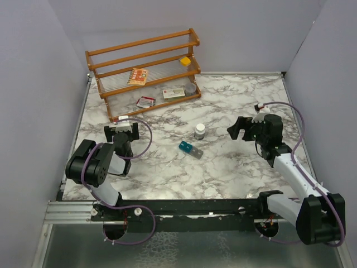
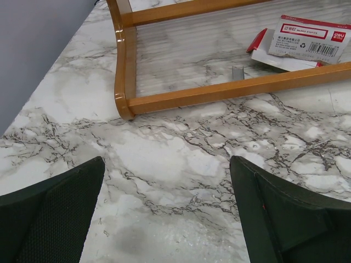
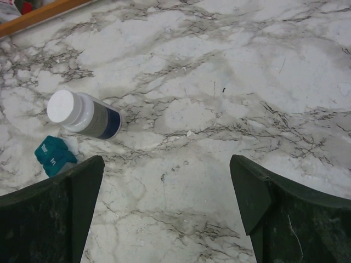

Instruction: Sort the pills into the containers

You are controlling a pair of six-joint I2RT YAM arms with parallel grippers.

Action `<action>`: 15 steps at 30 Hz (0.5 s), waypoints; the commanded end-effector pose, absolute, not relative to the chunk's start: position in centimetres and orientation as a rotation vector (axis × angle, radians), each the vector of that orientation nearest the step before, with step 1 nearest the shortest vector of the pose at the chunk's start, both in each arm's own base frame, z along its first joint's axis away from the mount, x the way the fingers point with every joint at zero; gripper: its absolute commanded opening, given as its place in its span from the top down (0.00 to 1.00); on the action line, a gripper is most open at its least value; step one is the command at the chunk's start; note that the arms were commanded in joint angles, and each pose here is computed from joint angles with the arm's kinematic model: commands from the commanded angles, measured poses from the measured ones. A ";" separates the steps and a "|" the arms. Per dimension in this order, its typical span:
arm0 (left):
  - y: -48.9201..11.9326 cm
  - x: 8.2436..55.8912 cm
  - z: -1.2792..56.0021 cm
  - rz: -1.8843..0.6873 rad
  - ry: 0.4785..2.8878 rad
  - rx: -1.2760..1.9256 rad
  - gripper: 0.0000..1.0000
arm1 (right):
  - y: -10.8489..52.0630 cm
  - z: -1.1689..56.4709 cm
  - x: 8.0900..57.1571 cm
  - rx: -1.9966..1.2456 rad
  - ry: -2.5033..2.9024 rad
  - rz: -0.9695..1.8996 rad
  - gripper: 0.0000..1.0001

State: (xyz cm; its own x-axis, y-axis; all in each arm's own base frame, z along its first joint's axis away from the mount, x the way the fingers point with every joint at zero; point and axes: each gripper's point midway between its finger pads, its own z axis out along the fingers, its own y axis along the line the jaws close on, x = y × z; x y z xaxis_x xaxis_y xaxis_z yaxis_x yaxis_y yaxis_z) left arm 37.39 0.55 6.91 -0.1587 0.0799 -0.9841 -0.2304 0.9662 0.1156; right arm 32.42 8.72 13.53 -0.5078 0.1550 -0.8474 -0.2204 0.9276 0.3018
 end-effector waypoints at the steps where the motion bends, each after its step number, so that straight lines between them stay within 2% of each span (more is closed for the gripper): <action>1: 0.6 37.8 8.1 0.265 1.685 -0.134 0.01 | 10.0 15.5 31.7 -0.145 1.958 0.533 0.00; 8: 0.7 38.0 9.7 0.312 1.717 -0.151 0.01 | 11.6 17.5 30.1 -0.241 1.881 0.621 0.00; 15: 0.5 38.2 12.0 0.298 1.759 -0.200 0.01 | 13.1 20.5 29.8 -0.315 1.818 0.712 0.06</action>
